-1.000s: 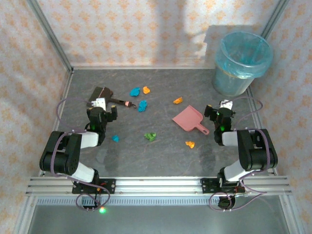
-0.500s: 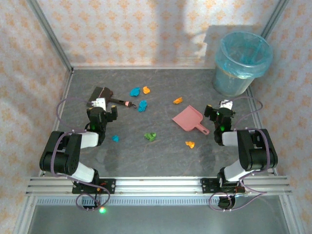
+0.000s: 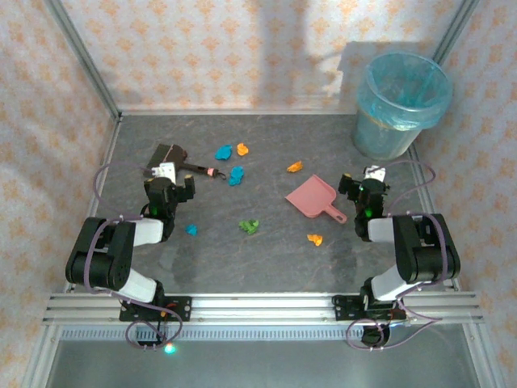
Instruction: Sweep away the paper scraps from the table
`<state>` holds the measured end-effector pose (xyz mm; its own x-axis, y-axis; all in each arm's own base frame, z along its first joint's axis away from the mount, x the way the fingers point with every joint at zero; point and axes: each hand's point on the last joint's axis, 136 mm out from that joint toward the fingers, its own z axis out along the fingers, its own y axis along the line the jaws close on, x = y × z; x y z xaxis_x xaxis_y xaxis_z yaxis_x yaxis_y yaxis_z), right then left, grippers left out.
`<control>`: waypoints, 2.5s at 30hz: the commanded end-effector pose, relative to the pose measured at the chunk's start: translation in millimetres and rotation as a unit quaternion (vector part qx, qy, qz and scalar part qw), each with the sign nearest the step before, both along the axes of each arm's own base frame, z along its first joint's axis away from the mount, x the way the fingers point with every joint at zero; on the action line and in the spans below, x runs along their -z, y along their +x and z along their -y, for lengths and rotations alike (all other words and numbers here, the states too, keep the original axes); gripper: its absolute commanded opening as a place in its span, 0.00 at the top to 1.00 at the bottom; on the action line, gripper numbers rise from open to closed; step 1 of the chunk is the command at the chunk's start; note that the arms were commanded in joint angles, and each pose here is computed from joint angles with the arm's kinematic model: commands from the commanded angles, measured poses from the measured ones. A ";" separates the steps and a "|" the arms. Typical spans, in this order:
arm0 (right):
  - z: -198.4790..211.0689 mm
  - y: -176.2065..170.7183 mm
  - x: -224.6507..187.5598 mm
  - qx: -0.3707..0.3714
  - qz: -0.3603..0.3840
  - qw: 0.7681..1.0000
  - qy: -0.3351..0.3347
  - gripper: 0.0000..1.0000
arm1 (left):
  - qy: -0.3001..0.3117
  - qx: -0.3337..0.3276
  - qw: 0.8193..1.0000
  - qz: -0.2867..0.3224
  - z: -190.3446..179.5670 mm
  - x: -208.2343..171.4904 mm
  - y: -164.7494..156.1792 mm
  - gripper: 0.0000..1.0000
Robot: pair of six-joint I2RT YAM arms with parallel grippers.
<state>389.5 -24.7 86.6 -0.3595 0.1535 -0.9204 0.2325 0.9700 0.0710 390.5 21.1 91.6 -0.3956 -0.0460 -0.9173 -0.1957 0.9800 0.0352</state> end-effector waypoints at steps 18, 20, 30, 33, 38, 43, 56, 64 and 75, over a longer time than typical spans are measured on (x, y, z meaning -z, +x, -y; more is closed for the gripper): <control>-0.5 -38.9 -127.7 0.099 0.109 0.960 0.237 0.01 | -0.193 -0.049 0.973 0.119 23.5 -141.6 -36.1 0.00; -23.4 -36.6 -140.1 0.019 0.115 0.955 0.274 0.01 | -0.237 -0.041 0.964 0.113 31.5 -145.2 -36.8 0.00; -73.9 -68.7 -90.8 -0.036 -0.248 0.930 0.268 0.14 | -0.317 -0.153 0.934 0.061 15.3 -116.4 -49.0 0.00; -85.6 -86.7 -66.7 -0.054 -0.338 0.912 0.227 0.19 | -0.323 -0.136 0.937 0.015 28.4 -106.2 -38.4 0.00; -91.9 -103.0 -56.3 -0.060 -0.383 0.902 0.190 0.22 | -0.345 -0.102 0.932 -0.046 53.1 -89.2 -23.8 0.00; -119.5 -108.1 -65.2 -0.104 -0.377 0.907 0.160 0.21 | -0.336 -0.122 0.925 -0.130 62.0 -69.9 -19.6 0.00; -202.8 -50.2 -86.6 -0.218 -0.277 0.926 0.135 0.21 | -0.351 -0.280 0.840 -0.306 67.8 -17.2 -22.5 0.09; -237.4 -46.2 -87.8 -0.277 -0.225 0.926 0.128 0.22 | -0.364 -0.328 0.816 -0.307 62.2 -2.9 -16.4 0.10; -226.6 -52.5 -72.7 -0.258 -0.197 0.936 0.137 0.21 | -0.372 -0.357 0.790 -0.332 68.9 16.1 10.1 0.10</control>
<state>328.9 205.4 144.4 -0.8039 0.0373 -0.5936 -0.2103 0.9157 0.3424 398.1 -52.8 68.7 -0.4467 -0.8840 -0.1375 -0.8648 0.4661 -0.1868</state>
